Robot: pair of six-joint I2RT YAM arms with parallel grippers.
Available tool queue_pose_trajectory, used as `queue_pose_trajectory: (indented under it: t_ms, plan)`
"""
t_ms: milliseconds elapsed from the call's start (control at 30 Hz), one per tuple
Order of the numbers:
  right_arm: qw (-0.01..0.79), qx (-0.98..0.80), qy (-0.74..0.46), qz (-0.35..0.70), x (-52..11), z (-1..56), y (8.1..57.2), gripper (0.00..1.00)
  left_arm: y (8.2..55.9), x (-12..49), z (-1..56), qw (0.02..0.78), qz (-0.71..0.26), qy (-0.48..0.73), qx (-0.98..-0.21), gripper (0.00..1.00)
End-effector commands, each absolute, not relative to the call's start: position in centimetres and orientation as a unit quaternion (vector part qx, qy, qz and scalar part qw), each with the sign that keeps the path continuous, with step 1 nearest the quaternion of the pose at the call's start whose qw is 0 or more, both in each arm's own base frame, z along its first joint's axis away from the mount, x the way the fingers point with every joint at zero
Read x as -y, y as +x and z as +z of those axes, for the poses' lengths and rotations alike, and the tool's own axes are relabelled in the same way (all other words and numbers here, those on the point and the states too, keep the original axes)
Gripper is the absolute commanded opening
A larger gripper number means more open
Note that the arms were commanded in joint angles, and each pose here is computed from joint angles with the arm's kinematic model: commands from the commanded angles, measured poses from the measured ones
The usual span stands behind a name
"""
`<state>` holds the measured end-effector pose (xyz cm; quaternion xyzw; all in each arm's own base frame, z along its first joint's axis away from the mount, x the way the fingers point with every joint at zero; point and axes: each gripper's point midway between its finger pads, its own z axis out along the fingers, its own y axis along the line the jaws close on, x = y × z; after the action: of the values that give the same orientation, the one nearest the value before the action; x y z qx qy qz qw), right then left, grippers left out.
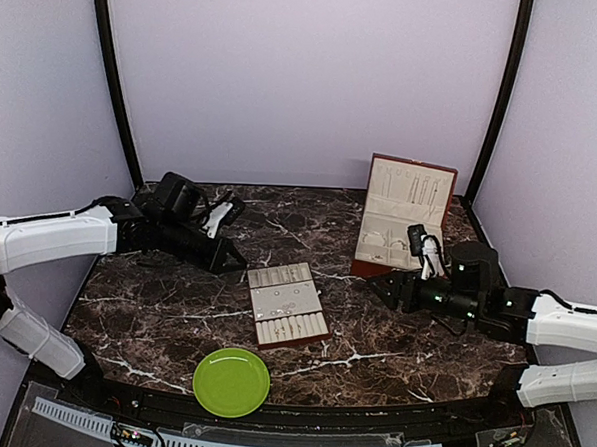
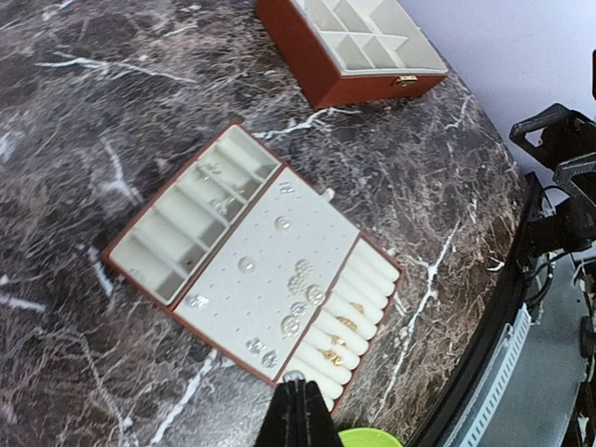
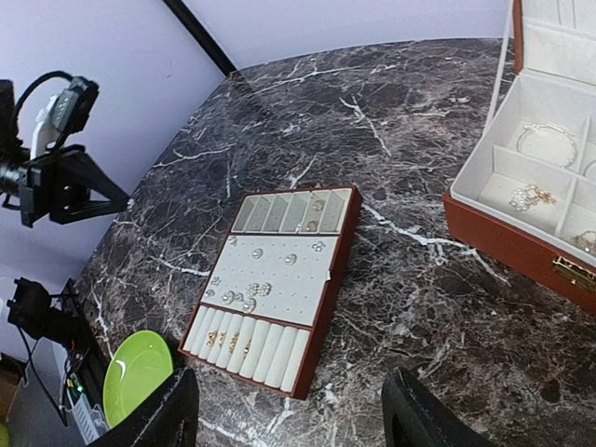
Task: Organize the mixed jewelry
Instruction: Pick up the earring from the center of the board, then pass from the left arm to the right
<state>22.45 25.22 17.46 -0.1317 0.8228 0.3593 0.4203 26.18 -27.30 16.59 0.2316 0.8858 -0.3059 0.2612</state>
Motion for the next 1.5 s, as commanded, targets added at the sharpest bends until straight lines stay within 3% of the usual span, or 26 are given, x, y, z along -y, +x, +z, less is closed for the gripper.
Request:
queue_pose_trajectory:
  t_ms: [0,200,467,633,800,1067,1467]
  plan:
    - [0.417,-0.811,-0.141,0.385,-26.1,19.8,22.0,0.66,26.4,31.8,20.0,0.279,-0.393,0.315,-0.818,0.00]
    - [0.396,-0.806,-0.141,0.416,-28.3,20.6,20.9,0.65,26.3,36.0,20.7,0.252,-0.469,0.348,-0.771,0.00]
    - [0.377,-0.787,-0.215,0.439,-32.6,21.3,19.2,0.58,24.3,36.4,18.0,0.203,-0.481,0.379,-0.764,0.00]
    - [0.338,-0.829,-0.164,0.413,-34.4,19.2,21.1,0.47,24.4,36.2,17.7,0.215,-0.463,0.375,-0.774,0.00]
    - [0.295,-0.840,-0.087,0.448,-36.3,18.3,21.6,0.45,24.4,36.4,17.0,0.232,-0.462,0.357,-0.778,0.00]
    - [0.291,-0.843,-0.115,0.437,-38.9,16.9,20.9,0.41,23.7,37.1,16.5,0.214,-0.480,0.344,-0.778,0.00]
    - [0.405,-0.774,-0.306,0.378,-37.1,17.7,19.1,0.34,21.3,37.9,16.8,0.137,-0.503,0.399,-0.754,0.00]
